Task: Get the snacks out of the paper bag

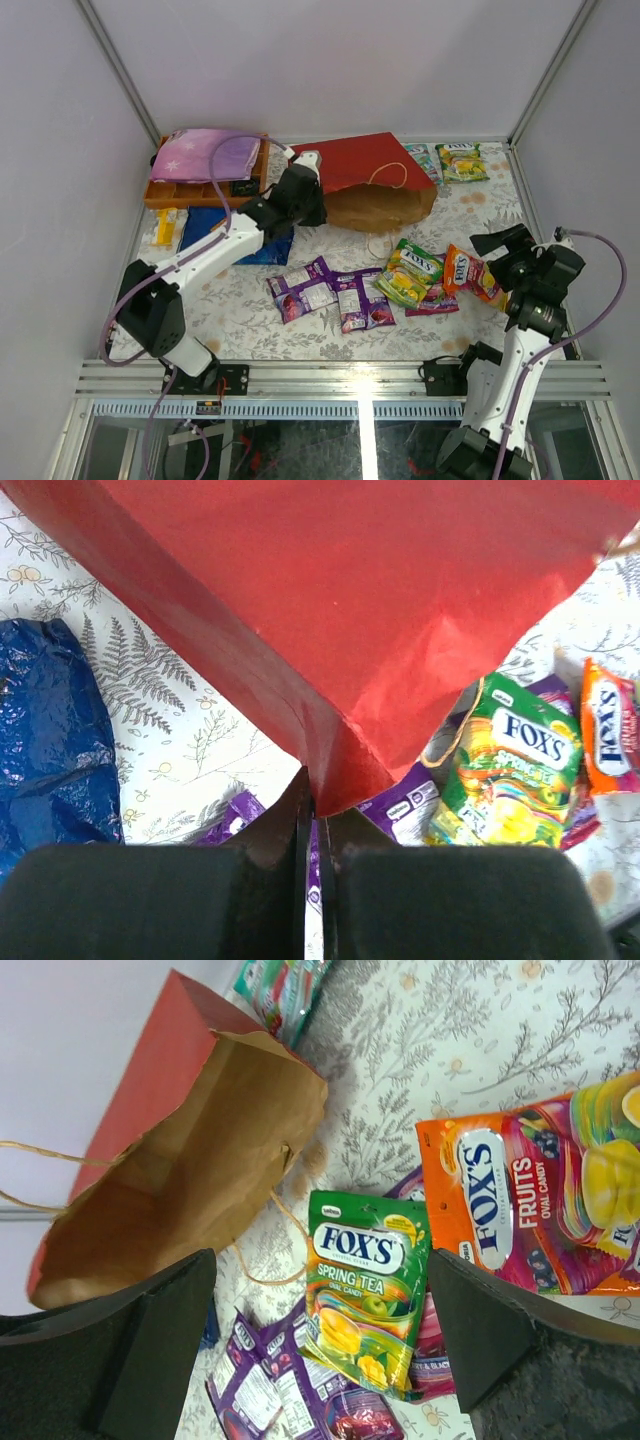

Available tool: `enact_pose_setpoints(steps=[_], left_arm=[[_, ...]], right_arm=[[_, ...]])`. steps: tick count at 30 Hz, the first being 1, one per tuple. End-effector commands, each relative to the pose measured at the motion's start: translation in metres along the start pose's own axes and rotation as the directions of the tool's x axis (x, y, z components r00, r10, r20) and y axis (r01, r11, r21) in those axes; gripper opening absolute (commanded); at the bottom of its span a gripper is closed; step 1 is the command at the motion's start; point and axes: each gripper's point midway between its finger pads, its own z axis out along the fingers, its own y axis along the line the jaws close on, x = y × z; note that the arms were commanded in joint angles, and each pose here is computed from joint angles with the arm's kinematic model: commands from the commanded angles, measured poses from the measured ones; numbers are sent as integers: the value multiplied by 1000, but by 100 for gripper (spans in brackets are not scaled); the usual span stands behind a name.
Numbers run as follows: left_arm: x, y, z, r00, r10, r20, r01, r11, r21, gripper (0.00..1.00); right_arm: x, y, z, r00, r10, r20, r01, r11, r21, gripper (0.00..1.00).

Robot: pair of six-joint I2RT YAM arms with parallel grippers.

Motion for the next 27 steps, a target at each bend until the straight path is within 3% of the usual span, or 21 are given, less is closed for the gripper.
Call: enact_pose_setpoints(steps=[1,8,13,19,27], left_arm=[[-15,8,-15,991,-116,-64,118,993,23,0],[-59,42,-30,921,-387,-49,390,911,136,0],[-74,47,-28,835,-542,-98,548,798,252,0],[-90,40,-19,813,-566,-136,579,766,278,0],[-98,43,-20,822,-556,-125,568,780,265,0]], right_arm=[[9,2,5,996,-60,-60,59,998,-24,94],[29,16,23,982,-123,-146,115,992,-60,94],[61,40,42,954,-205,-221,189,978,-90,94],[107,83,64,904,-328,-274,267,934,-238,85],[105,94,110,863,-439,-251,406,897,-173,78]])
